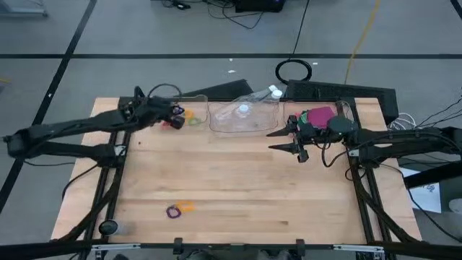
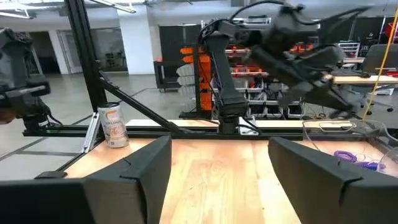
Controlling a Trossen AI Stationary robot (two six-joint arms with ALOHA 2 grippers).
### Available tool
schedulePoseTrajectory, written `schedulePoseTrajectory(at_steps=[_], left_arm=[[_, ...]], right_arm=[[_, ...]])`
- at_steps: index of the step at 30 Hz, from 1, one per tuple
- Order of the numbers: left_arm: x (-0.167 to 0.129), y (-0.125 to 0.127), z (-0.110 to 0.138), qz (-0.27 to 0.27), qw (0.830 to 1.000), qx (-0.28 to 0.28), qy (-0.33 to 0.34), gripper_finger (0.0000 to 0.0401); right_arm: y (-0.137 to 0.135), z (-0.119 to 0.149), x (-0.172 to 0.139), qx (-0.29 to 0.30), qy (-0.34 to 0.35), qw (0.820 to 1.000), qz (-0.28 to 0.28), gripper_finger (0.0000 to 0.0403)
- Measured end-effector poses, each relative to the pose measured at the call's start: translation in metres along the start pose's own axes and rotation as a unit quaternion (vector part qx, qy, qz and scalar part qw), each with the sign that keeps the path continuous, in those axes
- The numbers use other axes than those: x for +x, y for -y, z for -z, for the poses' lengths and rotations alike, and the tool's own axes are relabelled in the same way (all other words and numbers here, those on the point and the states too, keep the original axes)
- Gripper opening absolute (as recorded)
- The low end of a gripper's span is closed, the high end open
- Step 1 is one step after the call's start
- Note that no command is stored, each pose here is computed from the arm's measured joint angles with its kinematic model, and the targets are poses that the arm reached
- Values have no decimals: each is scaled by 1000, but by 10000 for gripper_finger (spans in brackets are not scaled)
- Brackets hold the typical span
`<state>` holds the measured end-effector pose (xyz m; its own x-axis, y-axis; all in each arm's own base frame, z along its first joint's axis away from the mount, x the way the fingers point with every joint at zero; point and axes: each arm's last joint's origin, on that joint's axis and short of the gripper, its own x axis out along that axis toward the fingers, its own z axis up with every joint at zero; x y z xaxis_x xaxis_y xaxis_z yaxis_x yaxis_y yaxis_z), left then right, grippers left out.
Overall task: Pick & Place Sports Items
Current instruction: Put the black spring keychain into the left transparent bin
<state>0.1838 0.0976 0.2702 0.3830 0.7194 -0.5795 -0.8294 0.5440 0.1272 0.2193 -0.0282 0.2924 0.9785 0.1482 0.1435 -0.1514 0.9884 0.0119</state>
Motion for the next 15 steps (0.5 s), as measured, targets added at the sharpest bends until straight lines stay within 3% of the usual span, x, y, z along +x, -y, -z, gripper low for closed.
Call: schedulePoseTrajectory(at_steps=[8,15], left_arm=[[48,-2,-5,-6,1000,-6,-22,15],[87,1,5,-16,998,-6,-64,16]], right_arm=[[0,0,0,-6,0,1000,0,196],[0,1,0,-8,-4,1000,0,196]])
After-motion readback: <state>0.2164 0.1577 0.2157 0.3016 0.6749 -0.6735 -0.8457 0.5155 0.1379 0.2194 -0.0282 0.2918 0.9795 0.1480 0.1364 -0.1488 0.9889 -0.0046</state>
